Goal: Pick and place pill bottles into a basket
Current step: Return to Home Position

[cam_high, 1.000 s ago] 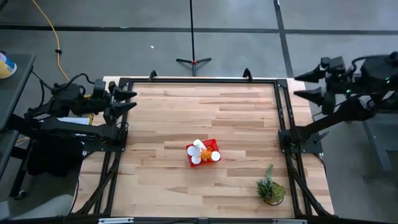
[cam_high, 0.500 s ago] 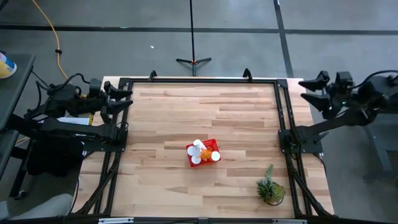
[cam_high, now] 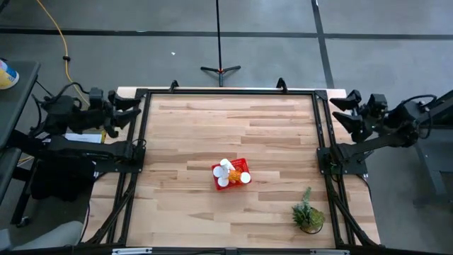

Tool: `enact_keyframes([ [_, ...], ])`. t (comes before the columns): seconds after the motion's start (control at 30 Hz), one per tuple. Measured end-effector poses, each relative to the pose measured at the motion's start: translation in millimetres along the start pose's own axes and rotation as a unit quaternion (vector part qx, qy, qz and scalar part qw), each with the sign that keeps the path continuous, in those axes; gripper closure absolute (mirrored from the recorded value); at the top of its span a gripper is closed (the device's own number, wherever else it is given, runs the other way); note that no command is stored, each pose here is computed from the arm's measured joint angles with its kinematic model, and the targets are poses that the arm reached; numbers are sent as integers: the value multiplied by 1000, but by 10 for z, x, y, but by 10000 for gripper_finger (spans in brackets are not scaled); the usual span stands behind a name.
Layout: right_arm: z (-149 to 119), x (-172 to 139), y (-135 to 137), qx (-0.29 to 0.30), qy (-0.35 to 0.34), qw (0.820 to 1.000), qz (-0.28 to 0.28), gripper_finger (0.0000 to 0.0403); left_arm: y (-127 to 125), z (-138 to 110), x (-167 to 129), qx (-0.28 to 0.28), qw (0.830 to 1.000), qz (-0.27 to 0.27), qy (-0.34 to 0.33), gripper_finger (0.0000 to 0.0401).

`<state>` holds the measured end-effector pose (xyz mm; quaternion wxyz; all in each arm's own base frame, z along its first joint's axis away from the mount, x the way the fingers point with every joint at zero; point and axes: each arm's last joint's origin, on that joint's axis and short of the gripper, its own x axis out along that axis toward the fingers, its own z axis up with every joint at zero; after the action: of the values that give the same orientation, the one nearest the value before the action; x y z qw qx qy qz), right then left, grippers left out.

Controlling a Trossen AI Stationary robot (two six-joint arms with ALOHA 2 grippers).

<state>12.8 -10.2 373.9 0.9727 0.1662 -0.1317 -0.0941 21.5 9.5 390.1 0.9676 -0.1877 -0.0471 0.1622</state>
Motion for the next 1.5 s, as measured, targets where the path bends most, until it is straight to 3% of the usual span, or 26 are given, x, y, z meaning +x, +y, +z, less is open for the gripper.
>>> enact_keyframes([
  [0.2, -194, 129, 8, -35, -87, 996, -1, 109, 48, -23, -97, -3, 1000, -2, -20, 112],
  [0.37, -425, 174, -69, -43, -125, 989, -72, 109, 75, -163, -19, -3, 1000, -2, -19, 112],
  [0.67, -661, 197, -132, -38, -63, 991, -108, 109, 95, -362, 143, -11, 1000, 3, -8, 112],
  [0.9, -739, 197, -166, -49, -31, 988, -142, 109, 86, -356, 163, -18, 1000, -4, -23, 112],
  [1.13, -925, 135, -269, -71, 46, 975, -205, 109, 84, -353, 163, -28, 999, -5, -24, 112],
  [1.5, -1025, -47, -396, -60, 92, 970, -218, 109, 89, -355, 164, -30, 999, 2, -26, 112],
])
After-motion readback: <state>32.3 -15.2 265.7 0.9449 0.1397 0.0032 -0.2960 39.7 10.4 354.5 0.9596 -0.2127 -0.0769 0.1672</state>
